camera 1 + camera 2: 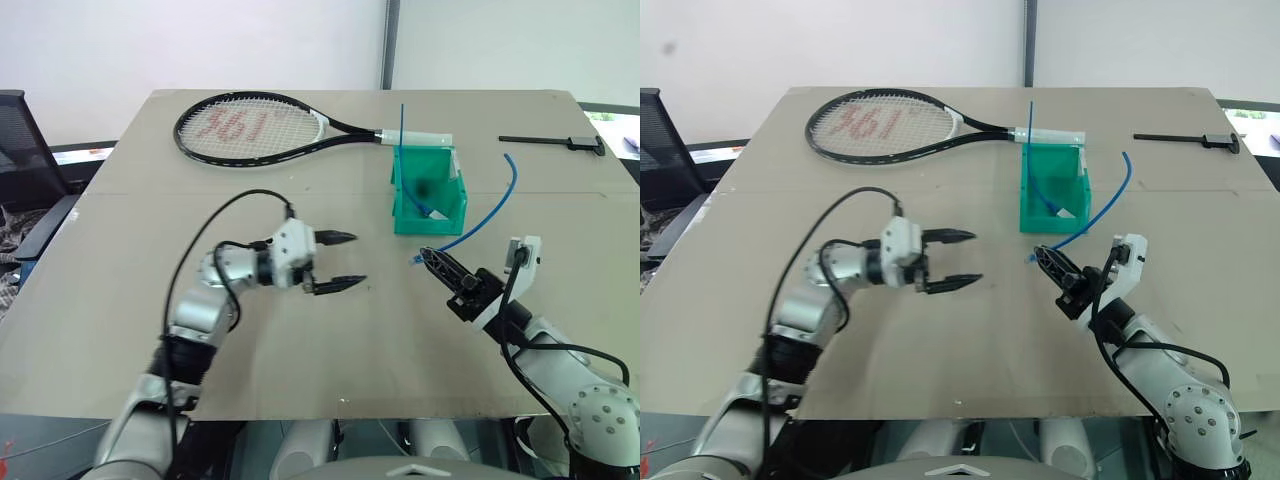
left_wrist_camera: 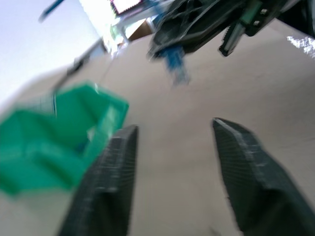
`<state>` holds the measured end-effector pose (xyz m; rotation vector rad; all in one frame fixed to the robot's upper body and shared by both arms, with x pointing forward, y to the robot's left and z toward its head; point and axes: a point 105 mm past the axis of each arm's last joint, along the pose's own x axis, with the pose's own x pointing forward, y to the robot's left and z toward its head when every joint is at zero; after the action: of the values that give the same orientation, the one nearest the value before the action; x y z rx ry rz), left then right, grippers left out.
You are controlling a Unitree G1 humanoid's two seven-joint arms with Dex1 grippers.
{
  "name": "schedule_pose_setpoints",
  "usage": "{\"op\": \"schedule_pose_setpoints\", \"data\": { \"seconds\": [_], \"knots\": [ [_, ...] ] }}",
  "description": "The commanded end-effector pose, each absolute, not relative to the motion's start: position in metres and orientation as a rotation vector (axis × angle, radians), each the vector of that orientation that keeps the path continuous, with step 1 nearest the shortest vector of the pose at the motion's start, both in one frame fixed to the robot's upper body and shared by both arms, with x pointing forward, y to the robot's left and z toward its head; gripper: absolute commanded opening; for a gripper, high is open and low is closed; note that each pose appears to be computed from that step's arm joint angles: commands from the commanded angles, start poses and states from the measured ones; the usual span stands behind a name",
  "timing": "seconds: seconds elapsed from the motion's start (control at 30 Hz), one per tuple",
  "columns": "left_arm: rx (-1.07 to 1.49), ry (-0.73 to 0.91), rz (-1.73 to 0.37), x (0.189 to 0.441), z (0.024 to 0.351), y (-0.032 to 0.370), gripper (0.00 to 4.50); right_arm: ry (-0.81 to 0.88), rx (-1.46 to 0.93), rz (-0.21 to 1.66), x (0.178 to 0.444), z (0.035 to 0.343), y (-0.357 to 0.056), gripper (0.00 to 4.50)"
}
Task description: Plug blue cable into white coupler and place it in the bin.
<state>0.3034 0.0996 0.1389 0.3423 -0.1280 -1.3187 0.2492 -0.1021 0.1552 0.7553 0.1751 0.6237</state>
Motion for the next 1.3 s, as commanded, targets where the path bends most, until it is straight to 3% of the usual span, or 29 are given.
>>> {"op": "schedule_pose_setpoints", "data": {
  "seconds": [0.03, 0.2, 0.37, 1.1, 1.2, 1.3],
  "knots": [
    [0.229, -0.042, -1.073, 0.319, 0.166, 0.163, 4.30, 0.145, 0.741, 0.706, 0.246, 0.164, -0.096, 0.00],
    [0.272, 0.067, -0.913, 0.324, 0.167, 0.223, 4.30, 0.168, 0.723, 0.763, 0.250, 0.159, -0.087, 0.00],
    [0.304, 0.131, -0.866, 0.332, 0.155, 0.246, 4.30, 0.170, 0.698, 0.788, 0.254, 0.158, -0.084, 0.00],
    [0.399, 0.201, -0.909, 0.361, 0.108, 0.237, 4.30, 0.149, 0.674, 0.731, 0.246, 0.158, -0.091, 0.00],
    [0.413, 0.216, -0.948, 0.360, 0.101, 0.232, 3.54, 0.147, 0.671, 0.726, 0.246, 0.158, -0.092, 0.00],
    [0.393, 0.200, -0.975, 0.361, 0.099, 0.226, 2.09, 0.145, 0.663, 0.721, 0.246, 0.158, -0.093, 0.00]
  ]
}}
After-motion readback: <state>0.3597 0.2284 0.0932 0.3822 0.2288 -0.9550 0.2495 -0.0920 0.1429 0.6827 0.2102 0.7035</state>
